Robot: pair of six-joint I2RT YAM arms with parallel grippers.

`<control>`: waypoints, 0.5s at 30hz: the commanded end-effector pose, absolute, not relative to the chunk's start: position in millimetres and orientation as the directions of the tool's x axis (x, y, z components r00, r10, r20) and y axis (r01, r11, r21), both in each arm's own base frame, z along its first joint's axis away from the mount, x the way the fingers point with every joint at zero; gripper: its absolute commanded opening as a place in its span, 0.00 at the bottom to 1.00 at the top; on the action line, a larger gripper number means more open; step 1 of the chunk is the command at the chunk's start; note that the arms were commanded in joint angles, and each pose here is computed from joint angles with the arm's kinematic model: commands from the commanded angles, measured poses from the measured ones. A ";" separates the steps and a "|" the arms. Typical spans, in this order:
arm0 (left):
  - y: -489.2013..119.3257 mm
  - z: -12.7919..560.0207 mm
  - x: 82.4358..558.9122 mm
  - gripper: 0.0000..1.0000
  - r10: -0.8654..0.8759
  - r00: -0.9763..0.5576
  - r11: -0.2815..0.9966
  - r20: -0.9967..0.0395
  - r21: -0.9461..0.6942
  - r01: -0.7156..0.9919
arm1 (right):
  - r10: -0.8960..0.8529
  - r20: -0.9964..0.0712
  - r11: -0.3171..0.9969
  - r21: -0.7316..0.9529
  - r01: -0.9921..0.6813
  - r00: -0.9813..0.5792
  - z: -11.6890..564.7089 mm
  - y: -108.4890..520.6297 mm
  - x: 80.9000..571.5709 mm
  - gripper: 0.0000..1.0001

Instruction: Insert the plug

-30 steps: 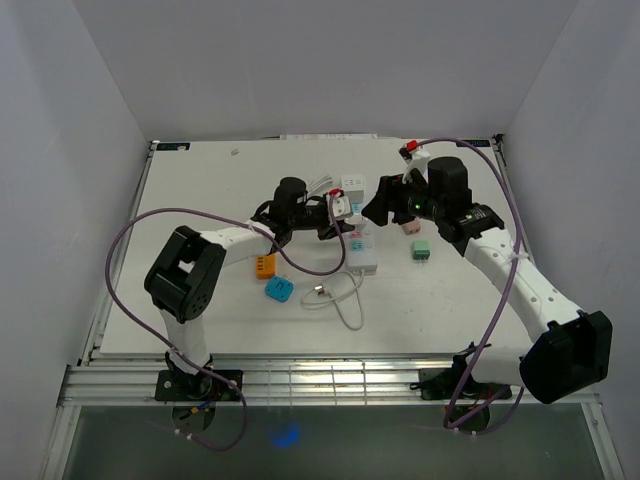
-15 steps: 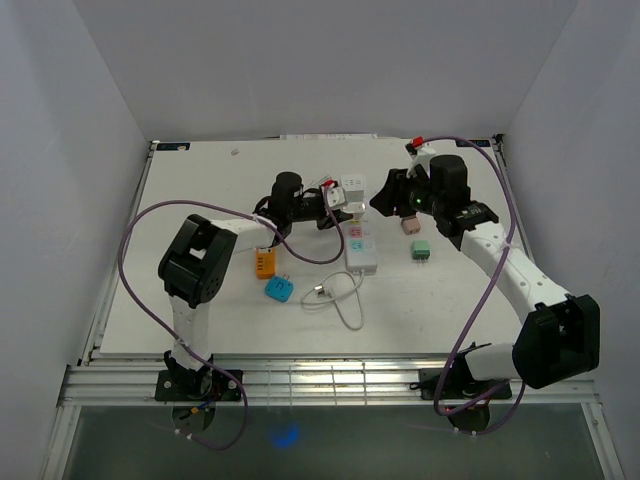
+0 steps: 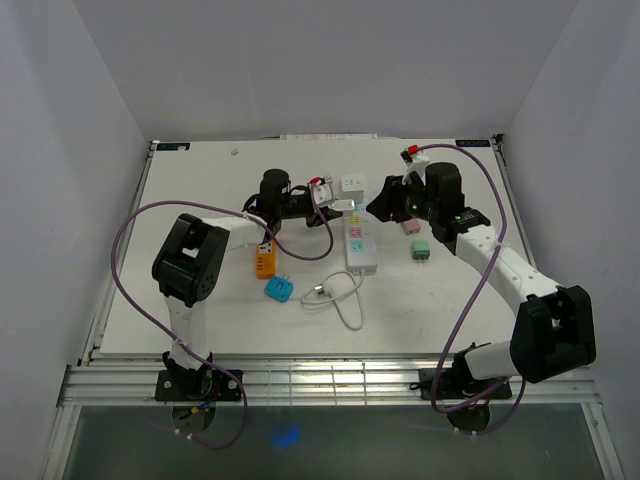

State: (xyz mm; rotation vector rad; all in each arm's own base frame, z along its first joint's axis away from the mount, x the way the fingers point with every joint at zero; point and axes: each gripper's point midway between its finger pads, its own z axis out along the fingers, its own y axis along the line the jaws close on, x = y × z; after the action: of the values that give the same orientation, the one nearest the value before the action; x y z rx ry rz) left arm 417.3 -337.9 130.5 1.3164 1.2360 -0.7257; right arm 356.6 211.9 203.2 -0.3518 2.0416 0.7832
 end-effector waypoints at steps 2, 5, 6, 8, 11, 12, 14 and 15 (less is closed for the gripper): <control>-350.7 167.2 415.9 0.00 0.154 0.369 0.129 -0.917 0.389 0.912 | 0.069 -0.862 0.733 0.385 -0.561 -0.502 218.2 217.1 363.7 0.49; -354.4 168.5 417.0 0.00 0.133 0.369 0.119 -0.920 0.384 0.916 | 0.068 -0.863 0.739 0.381 -0.555 -0.501 215.0 215.6 364.3 0.49; -356.4 170.0 415.9 0.00 0.122 0.374 0.111 -0.919 0.387 0.915 | 0.067 -0.861 0.741 0.381 -0.553 -0.504 212.9 215.4 364.3 0.49; -358.4 171.0 415.4 0.00 0.109 0.367 0.103 -0.924 0.378 0.920 | 0.065 -0.860 0.742 0.381 -0.552 -0.506 210.9 215.2 364.6 0.48; -361.5 169.1 416.4 0.00 0.101 0.359 0.094 -0.928 0.368 0.925 | 0.065 -0.859 0.744 0.380 -0.549 -0.507 209.9 214.6 365.5 0.48; -362.4 169.3 416.5 0.00 0.097 0.358 0.089 -0.929 0.366 0.926 | 0.065 -0.859 0.745 0.381 -0.548 -0.508 208.5 214.5 365.2 0.47; -364.6 166.5 418.1 0.00 0.096 0.353 0.085 -0.931 0.361 0.929 | 0.066 -0.860 0.746 0.379 -0.547 -0.505 208.2 214.2 365.8 0.47; -365.6 165.9 417.8 0.00 0.095 0.352 0.082 -0.931 0.359 0.930 | 0.067 -0.862 0.745 0.379 -0.549 -0.503 209.0 214.6 366.3 0.47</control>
State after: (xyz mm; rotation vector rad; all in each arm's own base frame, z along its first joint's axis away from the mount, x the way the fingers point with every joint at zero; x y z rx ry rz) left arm 418.4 -355.0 134.4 1.3348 1.1540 -0.8150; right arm 360.0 214.9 201.8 -0.3621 2.0135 0.7940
